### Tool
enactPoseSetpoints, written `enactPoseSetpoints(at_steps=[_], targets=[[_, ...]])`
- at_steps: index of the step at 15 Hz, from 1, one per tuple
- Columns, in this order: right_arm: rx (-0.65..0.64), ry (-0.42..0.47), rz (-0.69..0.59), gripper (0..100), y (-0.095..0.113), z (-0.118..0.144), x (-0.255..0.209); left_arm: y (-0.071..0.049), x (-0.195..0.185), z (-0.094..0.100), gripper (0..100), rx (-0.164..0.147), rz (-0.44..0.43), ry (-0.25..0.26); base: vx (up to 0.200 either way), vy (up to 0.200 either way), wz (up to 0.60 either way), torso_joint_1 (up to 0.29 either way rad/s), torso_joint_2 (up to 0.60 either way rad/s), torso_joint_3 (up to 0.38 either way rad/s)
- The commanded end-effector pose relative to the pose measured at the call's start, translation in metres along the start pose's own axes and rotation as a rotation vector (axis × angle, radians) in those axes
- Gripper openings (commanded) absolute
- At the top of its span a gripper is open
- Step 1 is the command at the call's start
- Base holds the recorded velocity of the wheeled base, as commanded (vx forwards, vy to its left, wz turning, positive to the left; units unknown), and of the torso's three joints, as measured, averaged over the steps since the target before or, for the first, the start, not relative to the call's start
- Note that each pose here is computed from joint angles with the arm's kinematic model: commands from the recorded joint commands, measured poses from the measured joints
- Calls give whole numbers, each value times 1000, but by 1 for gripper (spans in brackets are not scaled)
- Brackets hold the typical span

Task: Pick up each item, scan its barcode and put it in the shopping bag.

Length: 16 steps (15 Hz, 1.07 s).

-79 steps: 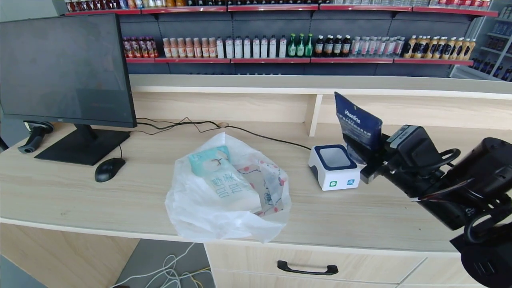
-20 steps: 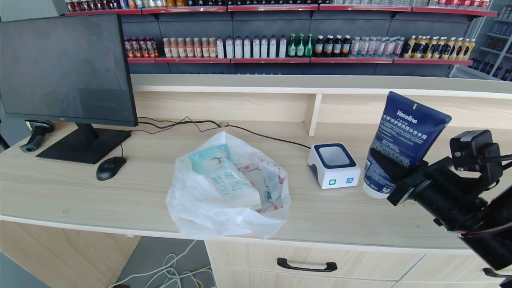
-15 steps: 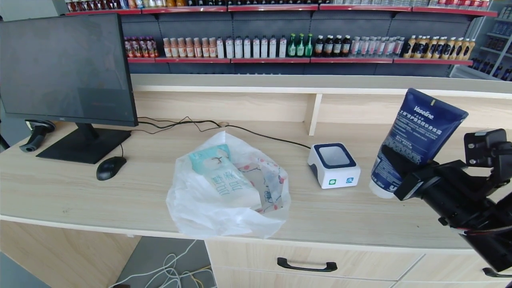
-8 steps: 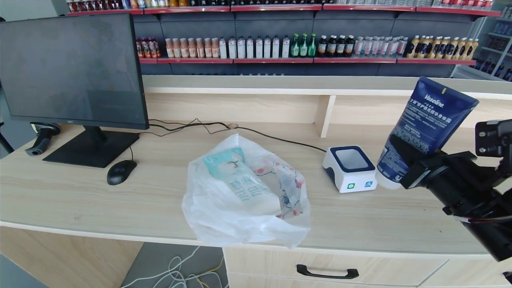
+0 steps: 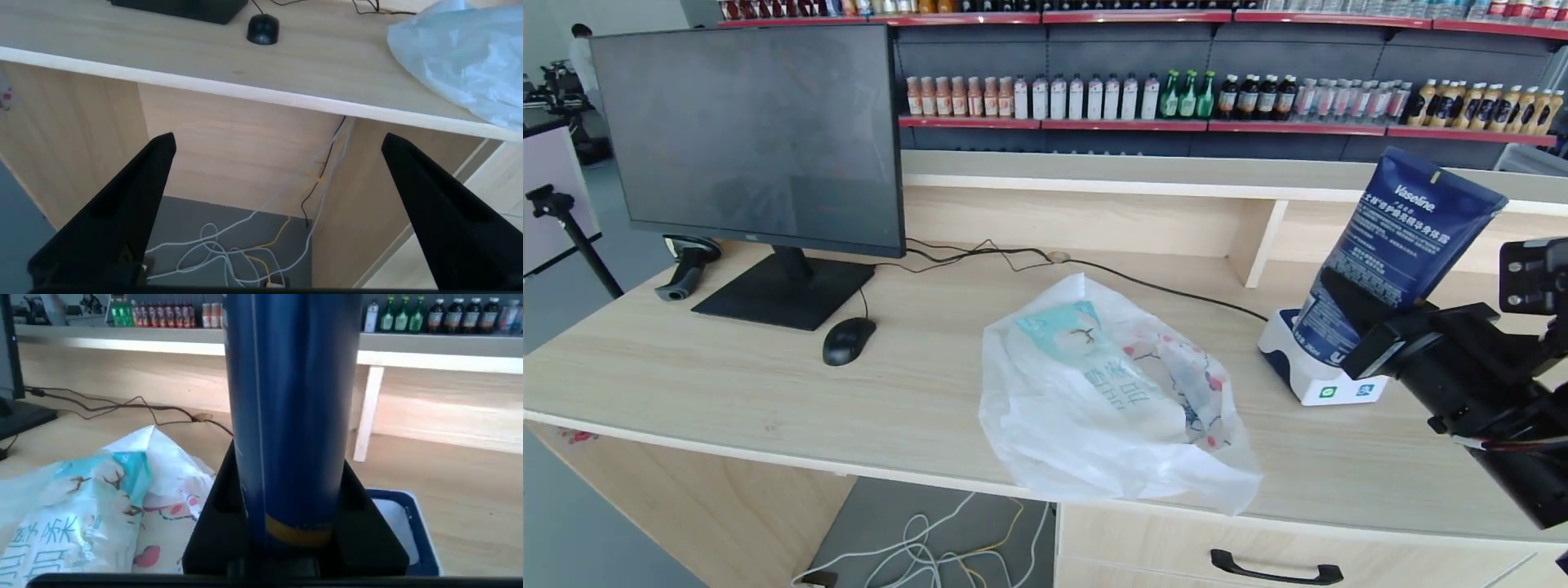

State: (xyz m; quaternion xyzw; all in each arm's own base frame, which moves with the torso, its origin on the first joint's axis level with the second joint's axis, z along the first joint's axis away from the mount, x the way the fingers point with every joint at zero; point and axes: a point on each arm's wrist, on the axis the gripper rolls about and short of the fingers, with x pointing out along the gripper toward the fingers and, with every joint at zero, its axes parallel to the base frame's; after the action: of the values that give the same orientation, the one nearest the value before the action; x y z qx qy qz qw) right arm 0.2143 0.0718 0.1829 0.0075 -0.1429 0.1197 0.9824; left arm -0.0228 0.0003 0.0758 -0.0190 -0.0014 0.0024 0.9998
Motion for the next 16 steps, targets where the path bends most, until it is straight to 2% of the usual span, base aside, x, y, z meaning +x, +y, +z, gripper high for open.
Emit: enactPoseSetpoints(at_steps=[1,3,9,11,12,15,16], targets=[[0,2,0,0,0,0,-1,0,0,0,100,0,1,-2,0,0,600,2,2,-7],[0,-2,-1,0,0,1,-1,0,0,0,100,0,1,-2,0,0,600,2,0,-2],[15,-30,18,0,5,3,11,0,0,0,100,0,0,-3,0,0,0,0,0,0],[143,-10,32,0,13,-3,18,0,0,0,100,-2,1,-2,0,0,0,0,0,0],[168,-19,33,0,14,-3,23,0,0,0,100,-2,3,-2,0,0,0,0,0,0],[411,-39,201,0,63,3,37,0,0,0,100,0,1,-2,0,0,0,0,0,0],[429,-15,202,0,66,-2,35,0,0,0,100,0,1,-2,0,0,0,0,0,0]])
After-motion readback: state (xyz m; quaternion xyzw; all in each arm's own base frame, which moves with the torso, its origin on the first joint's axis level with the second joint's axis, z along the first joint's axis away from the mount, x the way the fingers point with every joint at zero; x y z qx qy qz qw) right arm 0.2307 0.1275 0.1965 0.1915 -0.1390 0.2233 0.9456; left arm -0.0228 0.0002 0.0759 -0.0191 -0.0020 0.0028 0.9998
